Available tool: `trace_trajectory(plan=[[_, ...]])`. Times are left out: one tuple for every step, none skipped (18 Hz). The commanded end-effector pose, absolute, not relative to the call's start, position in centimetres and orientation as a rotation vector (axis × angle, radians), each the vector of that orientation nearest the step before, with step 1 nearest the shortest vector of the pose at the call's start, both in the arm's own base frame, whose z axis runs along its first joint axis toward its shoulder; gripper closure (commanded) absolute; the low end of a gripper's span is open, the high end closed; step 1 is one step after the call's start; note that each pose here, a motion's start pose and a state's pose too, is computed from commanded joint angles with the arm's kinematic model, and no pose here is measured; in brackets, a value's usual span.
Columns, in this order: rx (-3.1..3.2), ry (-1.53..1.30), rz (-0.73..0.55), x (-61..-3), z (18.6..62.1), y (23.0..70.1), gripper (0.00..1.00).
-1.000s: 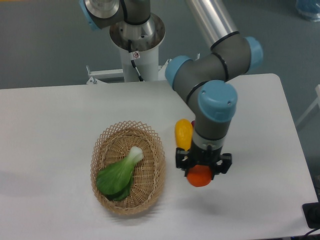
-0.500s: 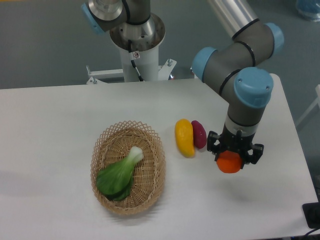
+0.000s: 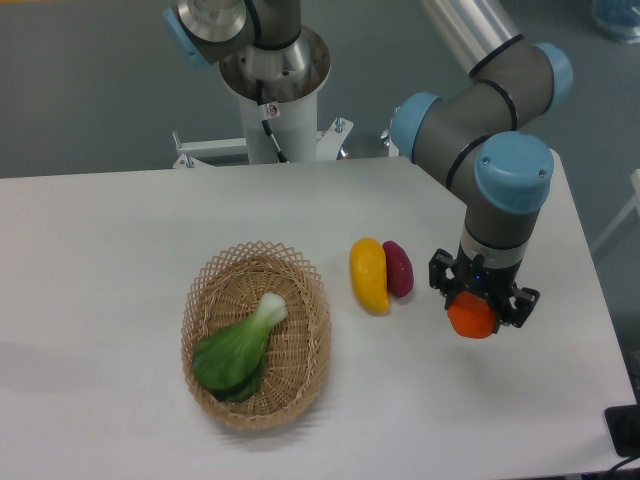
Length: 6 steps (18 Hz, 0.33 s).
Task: Pick up the orange from the basket
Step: 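Carry the held orange away from the basket and hold it up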
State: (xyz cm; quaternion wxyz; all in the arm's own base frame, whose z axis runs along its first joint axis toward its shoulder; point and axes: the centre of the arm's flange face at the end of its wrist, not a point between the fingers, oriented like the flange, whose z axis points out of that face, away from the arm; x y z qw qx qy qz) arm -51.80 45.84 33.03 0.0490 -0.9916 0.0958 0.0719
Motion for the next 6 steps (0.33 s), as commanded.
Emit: trace_trajectory(plan=[[-3.051,0.298,0.233,-51.73,32.79,45.66,0.50],[-3.065,0.300,0.242,-51.76,32.69,45.62,0.50],[-3.067,0.302,0.243,-51.77,32.69,45.61,0.50],[-3.068,0.302,0.244,-51.76,32.63,45.59,0.50],[-3.069,0.302,0.242,-51.71,32.50,45.56,0.50],[-3.068,0.302,0.244,-51.72,32.52,45.57,0.50]])
